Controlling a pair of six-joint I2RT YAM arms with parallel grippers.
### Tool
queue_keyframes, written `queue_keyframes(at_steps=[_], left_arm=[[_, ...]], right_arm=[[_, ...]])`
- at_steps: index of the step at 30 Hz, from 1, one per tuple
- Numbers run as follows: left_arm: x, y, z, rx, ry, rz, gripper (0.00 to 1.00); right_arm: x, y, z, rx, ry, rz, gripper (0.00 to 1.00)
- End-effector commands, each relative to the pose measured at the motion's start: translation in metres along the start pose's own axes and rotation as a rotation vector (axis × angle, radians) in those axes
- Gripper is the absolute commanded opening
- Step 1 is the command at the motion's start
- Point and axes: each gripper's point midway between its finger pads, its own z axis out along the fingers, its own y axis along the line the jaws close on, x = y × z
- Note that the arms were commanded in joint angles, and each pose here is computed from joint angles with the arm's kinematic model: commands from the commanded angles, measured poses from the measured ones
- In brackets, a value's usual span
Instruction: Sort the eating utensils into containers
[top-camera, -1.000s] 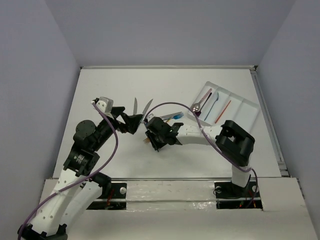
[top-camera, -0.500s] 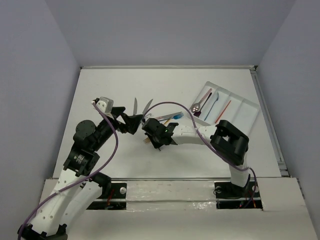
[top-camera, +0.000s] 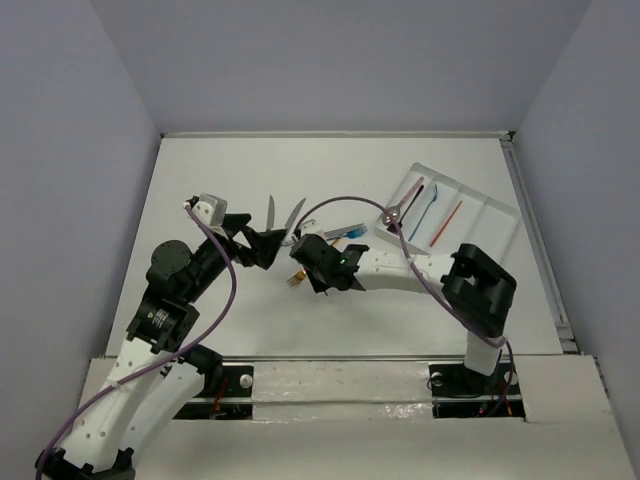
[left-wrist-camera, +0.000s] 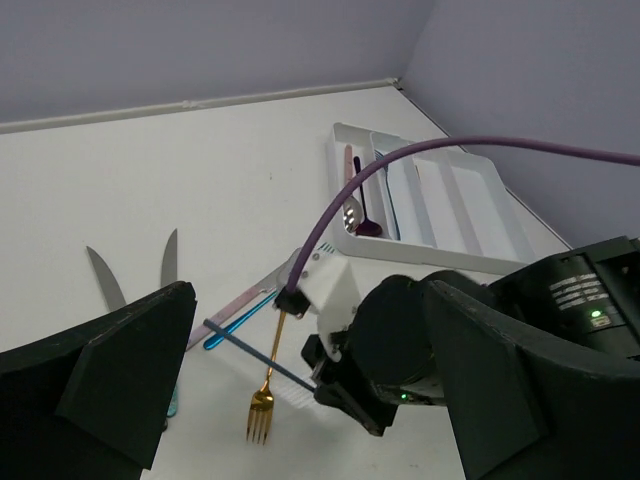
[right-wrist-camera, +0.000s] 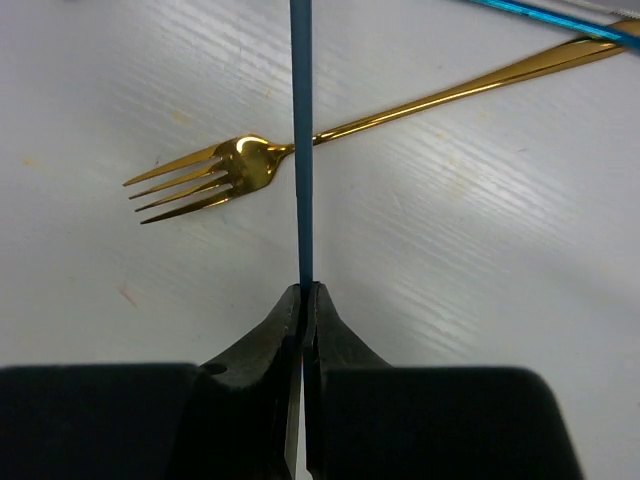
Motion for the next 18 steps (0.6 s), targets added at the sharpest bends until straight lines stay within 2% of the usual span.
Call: queue_keyframes(at_steps=[1, 3, 4, 6, 7, 11, 15, 18], left_arm=[[-0.027, -0.01, -0.003, 0.035, -0.084, 0.01, 0.99], [-0.027, -0.009, -0.003, 0.03, -0.084, 0.01, 0.99], [-0.028, -0.009, -0.004, 0.028, -0.088, 0.01, 0.99], [-0.029, -0.01, -0.004, 0.03, -0.09, 0.011, 0.99], [-0.029, -0.01, -0.005, 0.032, -0.091, 0.011, 0.99], [-0.03, -0.011, -0.005, 0.038, -0.094, 0.011, 0.99], [-0.03, -0.013, -0.005, 0.046, -0.095, 0.012, 0.99], [-0.029, -0.012, -0.005, 0.041, -0.093, 0.011, 0.99]], right_arm=[[-0.071, -0.048, -0.052, 0.07, -0.27, 0.206, 0.0], [-0.082, -0.078, -0.062, 0.099, -0.326, 0.292, 0.0], [-0.088, -0.111, -0.071, 0.13, -0.379, 0.377, 0.0], [-0.09, -0.146, -0.081, 0.16, -0.433, 0.465, 0.0], [-0.093, -0.181, -0.086, 0.205, -0.474, 0.551, 0.0], [-0.064, -0.262, -0.113, 0.335, -0.553, 0.719, 0.0], [-0.036, -0.319, -0.121, 0.384, -0.584, 0.878, 0.0], [-0.016, -0.347, -0.117, 0.393, -0.562, 0.946, 0.0]])
